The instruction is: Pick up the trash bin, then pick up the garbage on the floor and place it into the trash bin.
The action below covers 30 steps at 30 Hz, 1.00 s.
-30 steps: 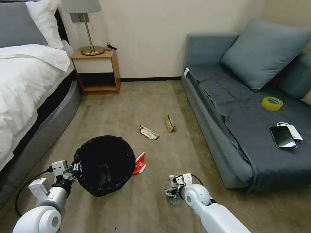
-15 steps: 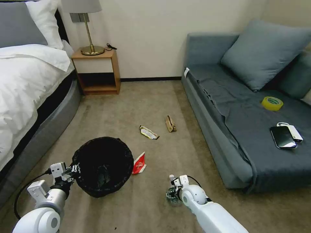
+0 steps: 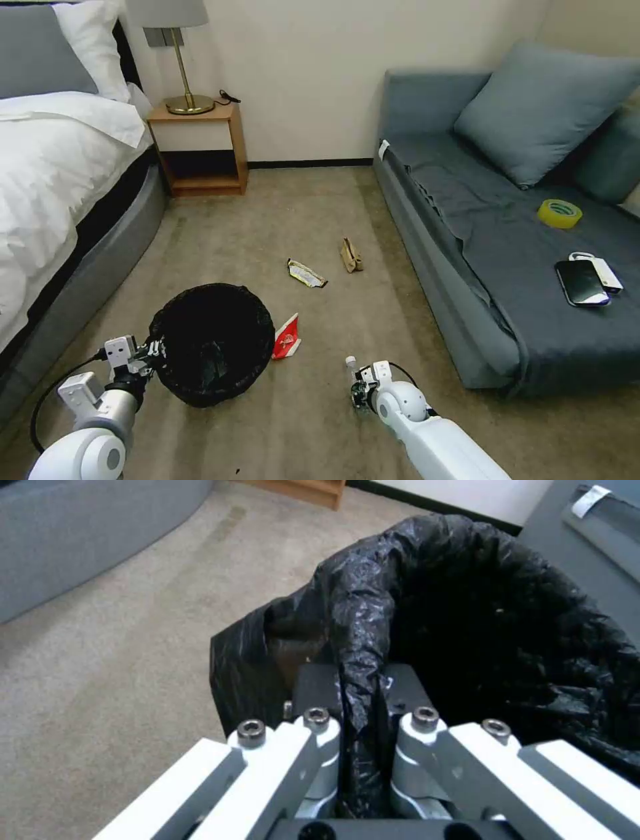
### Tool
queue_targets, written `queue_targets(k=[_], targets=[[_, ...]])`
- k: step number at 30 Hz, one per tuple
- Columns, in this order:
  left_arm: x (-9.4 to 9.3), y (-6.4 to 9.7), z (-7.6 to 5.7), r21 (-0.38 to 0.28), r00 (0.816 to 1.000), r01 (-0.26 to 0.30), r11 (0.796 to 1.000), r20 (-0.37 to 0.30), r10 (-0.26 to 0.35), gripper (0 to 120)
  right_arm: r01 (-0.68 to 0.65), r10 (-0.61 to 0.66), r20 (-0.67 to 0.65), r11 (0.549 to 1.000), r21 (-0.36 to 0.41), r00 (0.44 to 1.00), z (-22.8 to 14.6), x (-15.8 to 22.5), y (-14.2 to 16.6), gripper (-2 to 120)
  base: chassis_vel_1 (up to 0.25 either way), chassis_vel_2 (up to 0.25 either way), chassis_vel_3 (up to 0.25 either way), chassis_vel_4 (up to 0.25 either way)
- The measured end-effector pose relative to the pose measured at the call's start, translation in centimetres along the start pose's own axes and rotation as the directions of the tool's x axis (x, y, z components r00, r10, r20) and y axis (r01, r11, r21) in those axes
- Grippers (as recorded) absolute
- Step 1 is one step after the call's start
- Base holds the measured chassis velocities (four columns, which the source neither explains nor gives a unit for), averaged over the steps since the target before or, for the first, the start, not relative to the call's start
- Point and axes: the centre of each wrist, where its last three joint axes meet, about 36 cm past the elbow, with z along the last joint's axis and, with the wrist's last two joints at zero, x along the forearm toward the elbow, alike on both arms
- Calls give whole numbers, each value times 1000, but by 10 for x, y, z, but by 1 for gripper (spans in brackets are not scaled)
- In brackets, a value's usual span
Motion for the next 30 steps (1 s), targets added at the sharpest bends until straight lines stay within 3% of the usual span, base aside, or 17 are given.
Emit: queue_targets(k=[6,13,16,17,20,21,26,28,30], targets=[[0,-1,1,2,1000,-2,1000,-1,2,5,-1,1,49,1000,-11,999,-9,17,2,19,0,0,0,0],[0,-7,3,14,1000,-16,1000,-15,17,5,8,3,306,999,-37,952,-48,73,6,19,0,0,0,0],[0,-12,5,27,999,-29,999,-32,30,5,51,-43,520,999,-2,853,-70,116,18,19,0,0,0,0],[0,-12,5,27,999,-29,999,-32,30,5,51,-43,520,999,-2,853,-70,116,18,19,0,0,0,0],[-1,-19,8,38,998,-44,998,-51,46,5,99,-117,677,993,65,726,-81,152,39,19,0,0,0,0],[-1,-19,8,38,998,-44,998,-51,46,5,99,-117,677,993,65,726,-81,152,39,19,0,0,0,0],[-2,-30,10,44,996,-65,997,-65,68,5,218,-300,756,953,210,582,-73,191,78,19,0,0,0,0],[-2,-31,10,44,995,-68,997,-66,70,5,235,-328,755,944,233,568,-71,195,83,19,0,0,0,0],[-2,-37,9,45,995,-77,996,-68,80,5,296,-438,724,898,326,533,-55,205,107,19,0,0,0,0]])
